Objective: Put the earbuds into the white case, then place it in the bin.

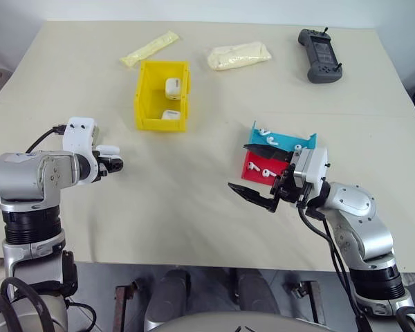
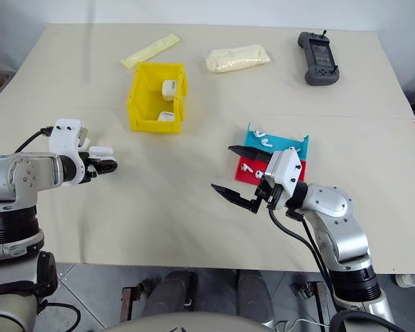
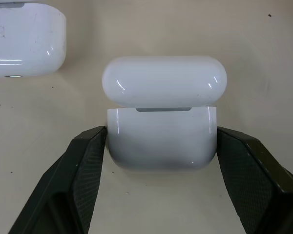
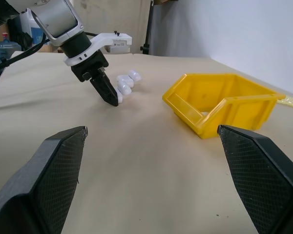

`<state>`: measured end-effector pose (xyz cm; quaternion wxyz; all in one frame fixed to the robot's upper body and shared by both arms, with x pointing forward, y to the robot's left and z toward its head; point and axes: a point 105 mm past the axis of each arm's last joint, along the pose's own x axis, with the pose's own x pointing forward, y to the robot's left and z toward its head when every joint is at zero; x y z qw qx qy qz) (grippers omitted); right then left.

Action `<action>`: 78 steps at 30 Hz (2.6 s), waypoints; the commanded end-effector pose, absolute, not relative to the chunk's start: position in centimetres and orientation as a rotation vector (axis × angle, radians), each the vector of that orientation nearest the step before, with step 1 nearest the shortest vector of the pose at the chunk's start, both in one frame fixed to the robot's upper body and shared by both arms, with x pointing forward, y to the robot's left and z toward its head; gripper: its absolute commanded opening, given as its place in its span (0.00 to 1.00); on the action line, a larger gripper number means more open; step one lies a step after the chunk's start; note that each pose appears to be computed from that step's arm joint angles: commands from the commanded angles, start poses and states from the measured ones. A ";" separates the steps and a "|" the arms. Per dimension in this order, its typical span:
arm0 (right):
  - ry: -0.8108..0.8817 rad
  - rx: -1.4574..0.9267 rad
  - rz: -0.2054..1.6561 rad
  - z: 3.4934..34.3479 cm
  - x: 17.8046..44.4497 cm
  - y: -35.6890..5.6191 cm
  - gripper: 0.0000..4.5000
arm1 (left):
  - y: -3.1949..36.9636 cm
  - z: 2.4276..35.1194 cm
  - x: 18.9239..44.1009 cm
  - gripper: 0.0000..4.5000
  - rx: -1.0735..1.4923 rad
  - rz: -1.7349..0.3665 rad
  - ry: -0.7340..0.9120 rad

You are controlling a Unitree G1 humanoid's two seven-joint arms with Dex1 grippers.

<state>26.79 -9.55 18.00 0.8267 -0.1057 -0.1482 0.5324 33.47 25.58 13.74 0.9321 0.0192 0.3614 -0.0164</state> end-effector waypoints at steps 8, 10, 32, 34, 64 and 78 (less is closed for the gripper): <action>-0.362 -0.219 1.134 18.5 26.4 -9.2 1.00 | 26.1 13.7 32.9 0.62 0.024 -0.008 0.748; -0.362 -0.218 1.133 18.5 26.4 -9.2 1.00 | 26.0 15.4 33.6 0.62 0.019 -0.045 0.630; -0.259 -0.361 1.035 19.6 26.6 -14.2 1.00 | 10.9 17.3 26.6 0.62 -0.058 -1.112 -0.393; -0.239 -0.382 1.005 19.7 26.4 -15.2 1.00 | 9.1 16.8 26.4 0.62 -0.066 -1.189 -0.416; 0.592 -0.537 0.814 16.6 28.3 -20.2 1.00 | 3.0 18.6 26.4 0.62 -0.101 -1.620 -0.609; 0.825 -0.675 0.805 14.4 30.5 -18.9 1.00 | 3.2 18.2 25.9 0.62 -0.086 -1.623 -0.592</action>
